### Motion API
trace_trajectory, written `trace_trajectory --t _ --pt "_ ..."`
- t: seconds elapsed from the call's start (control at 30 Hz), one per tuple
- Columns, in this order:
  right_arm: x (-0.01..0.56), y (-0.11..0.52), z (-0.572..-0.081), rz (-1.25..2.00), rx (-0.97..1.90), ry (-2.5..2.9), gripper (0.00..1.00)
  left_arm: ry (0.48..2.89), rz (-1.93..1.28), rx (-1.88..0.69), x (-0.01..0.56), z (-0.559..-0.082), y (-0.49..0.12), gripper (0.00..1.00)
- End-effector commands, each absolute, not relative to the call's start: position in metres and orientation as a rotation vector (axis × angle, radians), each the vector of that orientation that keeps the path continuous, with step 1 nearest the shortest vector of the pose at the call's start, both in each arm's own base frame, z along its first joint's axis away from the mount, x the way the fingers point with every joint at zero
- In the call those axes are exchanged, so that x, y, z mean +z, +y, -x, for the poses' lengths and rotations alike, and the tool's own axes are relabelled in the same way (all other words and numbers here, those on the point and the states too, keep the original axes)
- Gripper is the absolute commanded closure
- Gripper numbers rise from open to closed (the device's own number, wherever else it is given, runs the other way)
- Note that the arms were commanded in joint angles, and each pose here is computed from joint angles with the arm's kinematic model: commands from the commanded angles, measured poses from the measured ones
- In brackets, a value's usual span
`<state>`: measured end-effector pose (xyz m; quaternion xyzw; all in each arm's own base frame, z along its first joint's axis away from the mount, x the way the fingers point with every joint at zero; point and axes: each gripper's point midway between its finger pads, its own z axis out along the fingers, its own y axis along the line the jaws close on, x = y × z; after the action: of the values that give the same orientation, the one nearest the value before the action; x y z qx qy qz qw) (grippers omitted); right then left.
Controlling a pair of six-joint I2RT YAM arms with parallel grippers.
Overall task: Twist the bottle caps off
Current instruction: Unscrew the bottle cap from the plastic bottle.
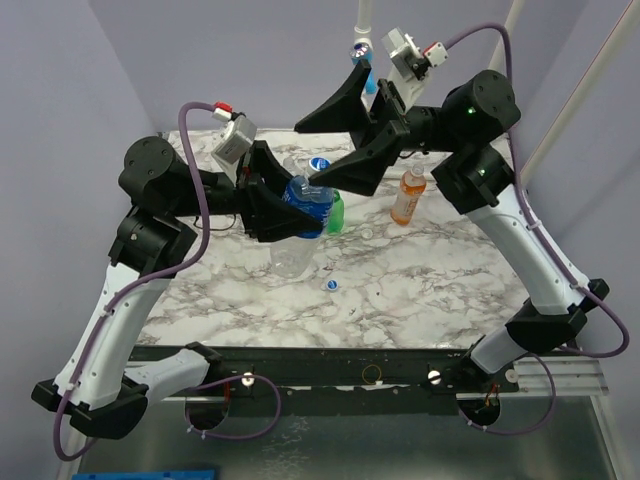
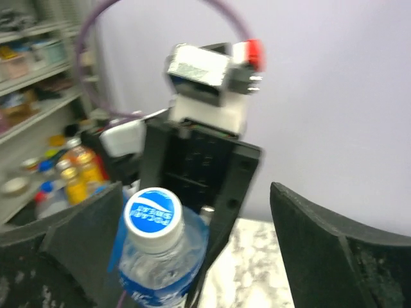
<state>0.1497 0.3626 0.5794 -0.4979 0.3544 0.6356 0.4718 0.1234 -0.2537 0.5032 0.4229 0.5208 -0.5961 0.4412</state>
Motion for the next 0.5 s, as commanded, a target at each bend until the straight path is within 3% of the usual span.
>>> trace_trajectory --t 0.0,0.37,0.47 --pt "0.600 0.352 -0.200 0.920 1.308 1.029 0.00 1.235 -0.931 -1.180 0.504 -0.162 -0.246 1.00" --pt "0.568 0.381 -0.256 0.686 1.017 1.312 0.00 1.319 -0.668 -0.597 0.482 -0.266 -0.207 1.00" --pt "0.559 0.385 -0.272 0.620 0.934 1.363 0.07 1.337 -0.629 -0.531 0.480 -0.279 -0.200 1.00"
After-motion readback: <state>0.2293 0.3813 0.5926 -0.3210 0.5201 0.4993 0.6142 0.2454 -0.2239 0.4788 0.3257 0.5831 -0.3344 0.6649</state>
